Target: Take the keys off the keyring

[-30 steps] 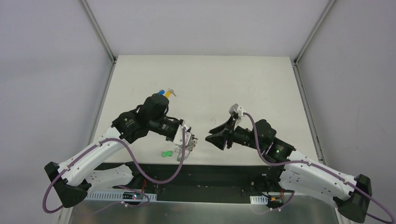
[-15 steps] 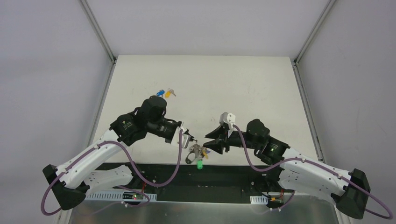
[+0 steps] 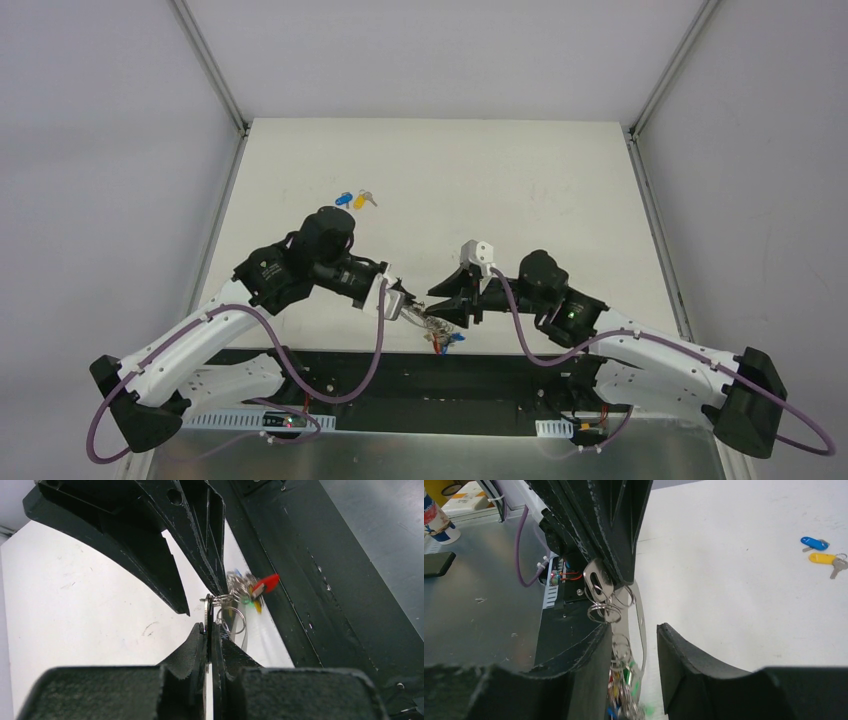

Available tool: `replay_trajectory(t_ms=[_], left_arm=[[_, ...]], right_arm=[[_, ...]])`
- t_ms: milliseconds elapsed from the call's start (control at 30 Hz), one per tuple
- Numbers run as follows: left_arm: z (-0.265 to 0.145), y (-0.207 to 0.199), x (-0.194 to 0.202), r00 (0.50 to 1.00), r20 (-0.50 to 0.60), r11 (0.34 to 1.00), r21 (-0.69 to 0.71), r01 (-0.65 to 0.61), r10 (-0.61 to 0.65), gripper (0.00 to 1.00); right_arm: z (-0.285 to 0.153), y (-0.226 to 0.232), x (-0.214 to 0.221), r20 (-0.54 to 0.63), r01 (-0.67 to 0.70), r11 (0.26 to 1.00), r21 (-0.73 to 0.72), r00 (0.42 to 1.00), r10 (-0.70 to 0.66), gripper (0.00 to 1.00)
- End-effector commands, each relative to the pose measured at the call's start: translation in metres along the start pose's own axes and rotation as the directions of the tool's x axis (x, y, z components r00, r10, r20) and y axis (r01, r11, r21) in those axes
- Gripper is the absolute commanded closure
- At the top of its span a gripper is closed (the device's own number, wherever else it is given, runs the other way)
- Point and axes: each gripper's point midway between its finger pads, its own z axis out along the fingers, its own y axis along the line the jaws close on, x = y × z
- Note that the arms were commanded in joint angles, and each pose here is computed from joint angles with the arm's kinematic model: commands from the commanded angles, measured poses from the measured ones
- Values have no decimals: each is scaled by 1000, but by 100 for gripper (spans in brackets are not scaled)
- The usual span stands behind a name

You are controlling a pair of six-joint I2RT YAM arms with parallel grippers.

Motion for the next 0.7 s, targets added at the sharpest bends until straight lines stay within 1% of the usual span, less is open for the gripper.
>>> replay_trajectory(t_ms=[0,167,333,533,600,667], left_arm=[[-1,1,-24,994,94,998,4,-56,55,100],[-2,0,-28,992,109,998,8,-60,59,100],[-2,0,-29,992,113,998,10,-62,61,100],[-4,0,-31,991,114,998,2,-67,67,100],[-4,0,-32,990,118,997,0,-73,72,100],[-5,1,-32,990,118,997,-4,-74,74,100]], right_arm=[[6,18,-50,147,97,991,-95,986,-82,56],[11,22,-53,147,92,988,-126,986,-73,56],[16,31,-55,149,89,980,-177,987,-63,62],[21,42,-61,176,51,967,-249,984,-7,66],[22,43,-61,173,36,966,-257,985,10,71],[23,45,-63,179,28,963,-269,984,22,81]])
